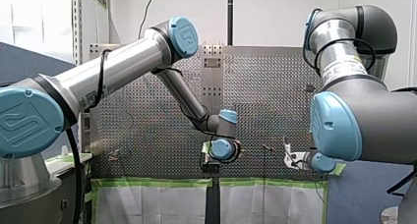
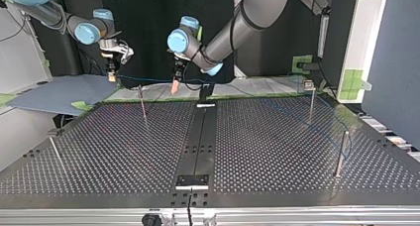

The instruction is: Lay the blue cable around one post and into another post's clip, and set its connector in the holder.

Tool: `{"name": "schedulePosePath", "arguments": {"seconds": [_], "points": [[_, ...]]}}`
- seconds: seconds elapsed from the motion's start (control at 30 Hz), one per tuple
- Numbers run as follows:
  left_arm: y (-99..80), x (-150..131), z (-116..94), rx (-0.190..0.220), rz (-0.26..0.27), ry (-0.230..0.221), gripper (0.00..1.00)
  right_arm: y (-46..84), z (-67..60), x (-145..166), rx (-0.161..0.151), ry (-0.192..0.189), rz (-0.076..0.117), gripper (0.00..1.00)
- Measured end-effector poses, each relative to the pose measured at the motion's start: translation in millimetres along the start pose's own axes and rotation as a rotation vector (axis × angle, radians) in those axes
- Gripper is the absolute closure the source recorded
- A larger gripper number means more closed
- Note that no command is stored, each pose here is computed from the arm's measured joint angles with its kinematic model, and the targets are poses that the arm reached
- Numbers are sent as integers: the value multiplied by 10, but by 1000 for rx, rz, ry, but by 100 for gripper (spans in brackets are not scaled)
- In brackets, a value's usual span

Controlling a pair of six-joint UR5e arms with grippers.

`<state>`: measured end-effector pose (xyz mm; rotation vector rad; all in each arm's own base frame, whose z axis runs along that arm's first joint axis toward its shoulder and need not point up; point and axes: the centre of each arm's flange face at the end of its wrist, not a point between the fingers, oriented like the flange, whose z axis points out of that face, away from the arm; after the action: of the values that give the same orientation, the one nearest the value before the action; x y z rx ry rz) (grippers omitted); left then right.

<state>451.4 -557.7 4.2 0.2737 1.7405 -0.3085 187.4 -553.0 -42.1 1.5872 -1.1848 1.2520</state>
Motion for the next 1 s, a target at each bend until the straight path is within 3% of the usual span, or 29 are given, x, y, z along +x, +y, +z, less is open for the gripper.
{"name": "schedulePosePath", "arguments": {"seconds": [0.07, 0.1, 0.17, 0.23, 0.43, 1.0], "points": [[-25, -7, 0, 6, 2, -9, 70, 15, 6, 4, -5, -2, 0, 72], [-42, -12, 0, 10, 3, -16, 70, 23, 11, 7, -8, -2, 1, 72], [-71, -20, 1, 16, 4, -29, 91, 37, 22, 14, -11, -1, 2, 72], [-106, -32, 1, 24, 6, -44, 96, 53, 34, 23, -14, 1, 2, 72], [-197, -23, -30, 56, 23, -59, 96, 86, 58, 39, -22, 14, 5, 72], [-187, 27, -65, 50, 34, -67, 96, 135, 147, 103, -31, 86, 6, 72]]}}
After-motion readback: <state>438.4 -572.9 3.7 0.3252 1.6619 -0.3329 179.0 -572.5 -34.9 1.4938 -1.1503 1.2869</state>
